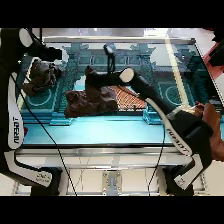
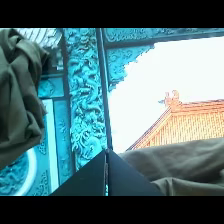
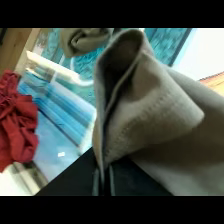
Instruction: Fold the shirts.
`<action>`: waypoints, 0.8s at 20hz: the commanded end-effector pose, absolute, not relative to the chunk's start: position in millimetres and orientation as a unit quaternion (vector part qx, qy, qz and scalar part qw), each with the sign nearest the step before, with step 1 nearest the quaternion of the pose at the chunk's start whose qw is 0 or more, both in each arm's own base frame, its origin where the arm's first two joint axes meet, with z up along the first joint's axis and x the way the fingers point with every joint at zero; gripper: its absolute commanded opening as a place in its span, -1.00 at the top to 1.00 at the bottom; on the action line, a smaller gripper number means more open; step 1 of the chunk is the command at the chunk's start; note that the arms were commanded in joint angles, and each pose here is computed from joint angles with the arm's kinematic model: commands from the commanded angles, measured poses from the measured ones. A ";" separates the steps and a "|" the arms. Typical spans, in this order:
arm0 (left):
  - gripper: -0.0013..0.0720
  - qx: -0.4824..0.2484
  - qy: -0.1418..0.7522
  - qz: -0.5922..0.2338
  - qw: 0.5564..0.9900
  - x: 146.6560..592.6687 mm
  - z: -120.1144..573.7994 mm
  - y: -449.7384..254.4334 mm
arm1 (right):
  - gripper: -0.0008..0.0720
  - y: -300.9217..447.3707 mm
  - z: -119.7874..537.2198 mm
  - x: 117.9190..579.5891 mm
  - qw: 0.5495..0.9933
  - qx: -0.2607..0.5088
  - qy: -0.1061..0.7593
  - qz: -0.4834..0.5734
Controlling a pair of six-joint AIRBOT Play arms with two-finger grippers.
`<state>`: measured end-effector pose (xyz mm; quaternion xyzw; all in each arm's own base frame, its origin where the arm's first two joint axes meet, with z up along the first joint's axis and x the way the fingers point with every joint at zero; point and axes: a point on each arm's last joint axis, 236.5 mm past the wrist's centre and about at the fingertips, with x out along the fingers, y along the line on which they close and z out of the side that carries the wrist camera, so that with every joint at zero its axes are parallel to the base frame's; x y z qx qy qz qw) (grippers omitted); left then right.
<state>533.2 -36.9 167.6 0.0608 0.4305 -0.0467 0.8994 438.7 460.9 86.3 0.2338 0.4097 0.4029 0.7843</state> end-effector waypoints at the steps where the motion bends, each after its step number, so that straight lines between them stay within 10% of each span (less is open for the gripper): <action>1: 0.92 0.042 0.440 -0.051 0.896 524.0 170.8 -31.5 | 0.90 518.5 52.1 426.0 0.768 0.311 0.409 0.383; 2: 0.92 0.042 0.438 -0.060 0.896 524.4 171.3 -35.5 | 0.80 525.7 48.9 424.1 0.774 0.311 0.400 0.380; 4: 0.92 0.038 0.437 -0.068 0.896 524.0 171.4 -39.8 | -0.48 530.0 52.3 421.9 0.778 0.310 0.392 0.382; 5: 0.92 0.038 0.438 -0.068 0.895 523.6 171.1 -39.7 | -0.60 525.5 54.4 422.9 0.782 0.293 0.390 0.388; 16: 0.92 0.037 0.444 -0.070 0.893 521.2 169.3 -40.2 | -0.61 274.5 -32.5 469.1 0.764 0.149 0.588 0.222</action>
